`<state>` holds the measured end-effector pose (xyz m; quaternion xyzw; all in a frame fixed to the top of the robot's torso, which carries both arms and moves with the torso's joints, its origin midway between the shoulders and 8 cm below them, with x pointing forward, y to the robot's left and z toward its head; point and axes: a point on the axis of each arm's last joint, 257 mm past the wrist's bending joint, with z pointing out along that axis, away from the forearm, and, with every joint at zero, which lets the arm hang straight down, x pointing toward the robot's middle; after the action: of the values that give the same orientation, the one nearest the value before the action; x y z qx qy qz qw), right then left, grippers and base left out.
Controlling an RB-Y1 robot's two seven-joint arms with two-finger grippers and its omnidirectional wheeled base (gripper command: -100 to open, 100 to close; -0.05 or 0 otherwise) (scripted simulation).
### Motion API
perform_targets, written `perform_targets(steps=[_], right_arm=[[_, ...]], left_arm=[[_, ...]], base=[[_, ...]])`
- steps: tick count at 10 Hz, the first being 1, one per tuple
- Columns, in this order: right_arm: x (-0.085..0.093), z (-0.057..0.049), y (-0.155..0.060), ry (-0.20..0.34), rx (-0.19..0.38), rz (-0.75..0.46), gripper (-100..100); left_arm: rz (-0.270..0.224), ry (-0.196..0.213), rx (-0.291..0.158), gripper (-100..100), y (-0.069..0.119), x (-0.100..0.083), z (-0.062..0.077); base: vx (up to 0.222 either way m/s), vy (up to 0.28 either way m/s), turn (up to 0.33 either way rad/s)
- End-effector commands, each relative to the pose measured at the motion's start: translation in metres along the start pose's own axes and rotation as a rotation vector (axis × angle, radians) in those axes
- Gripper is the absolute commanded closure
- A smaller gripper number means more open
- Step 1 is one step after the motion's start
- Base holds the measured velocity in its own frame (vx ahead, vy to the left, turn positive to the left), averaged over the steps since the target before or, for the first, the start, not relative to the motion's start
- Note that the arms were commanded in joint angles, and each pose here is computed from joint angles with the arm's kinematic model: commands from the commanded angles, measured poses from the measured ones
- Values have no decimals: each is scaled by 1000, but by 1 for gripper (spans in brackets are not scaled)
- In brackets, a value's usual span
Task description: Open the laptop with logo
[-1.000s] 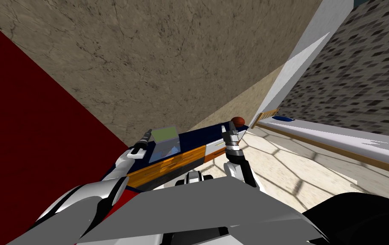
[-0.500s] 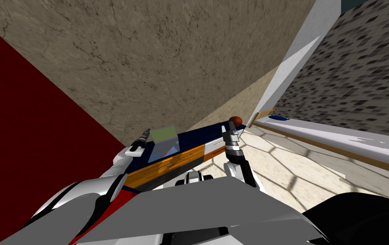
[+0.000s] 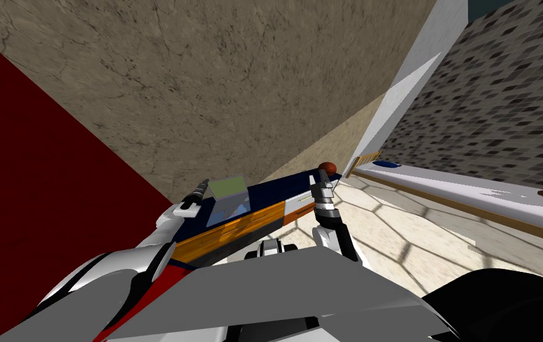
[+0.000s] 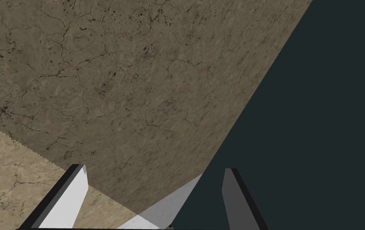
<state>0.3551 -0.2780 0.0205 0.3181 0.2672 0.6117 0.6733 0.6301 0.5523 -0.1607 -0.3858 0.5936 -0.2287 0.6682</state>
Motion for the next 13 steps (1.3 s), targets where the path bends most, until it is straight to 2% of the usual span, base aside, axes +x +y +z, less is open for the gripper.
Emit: perform_targets(steps=[1,2,3,5,6,7,8,10,11,12,13], right_arm=[[0,0,0,0,0,0,0],[0,0,0,0,0,0,0],[0,0,0,0,0,0,0],[0,0,0,0,0,0,0],[0,0,0,0,0,0,0],[0,0,0,0,0,0,0],[0,0,0,0,0,0,0],[0,0,0,0,0,0,0],[0,0,0,0,0,0,0],[0,0,0,0,0,0,0],[0,0,0,0,0,0,0]], left_arm=[[-3,7,35,100,-1,13,-7],[-3,7,46,100,-4,13,-7],[-6,11,59,100,0,26,-14],[-6,9,92,100,-8,25,-15],[-9,10,111,100,-5,37,-23],[-10,8,137,100,-12,36,-24],[-13,6,149,100,-8,46,-32],[-13,2,181,100,-16,45,-33],[-16,-4,203,100,-14,54,-43],[-16,-7,223,100,-19,54,-44],[-19,-16,242,100,-17,61,-54]], base=[[33,1,113],[38,-6,75],[45,-6,97],[29,-3,33],[27,-1,110],[30,-7,74],[48,-9,116],[27,-3,23],[35,-1,112],[37,-7,68],[45,-10,109]])
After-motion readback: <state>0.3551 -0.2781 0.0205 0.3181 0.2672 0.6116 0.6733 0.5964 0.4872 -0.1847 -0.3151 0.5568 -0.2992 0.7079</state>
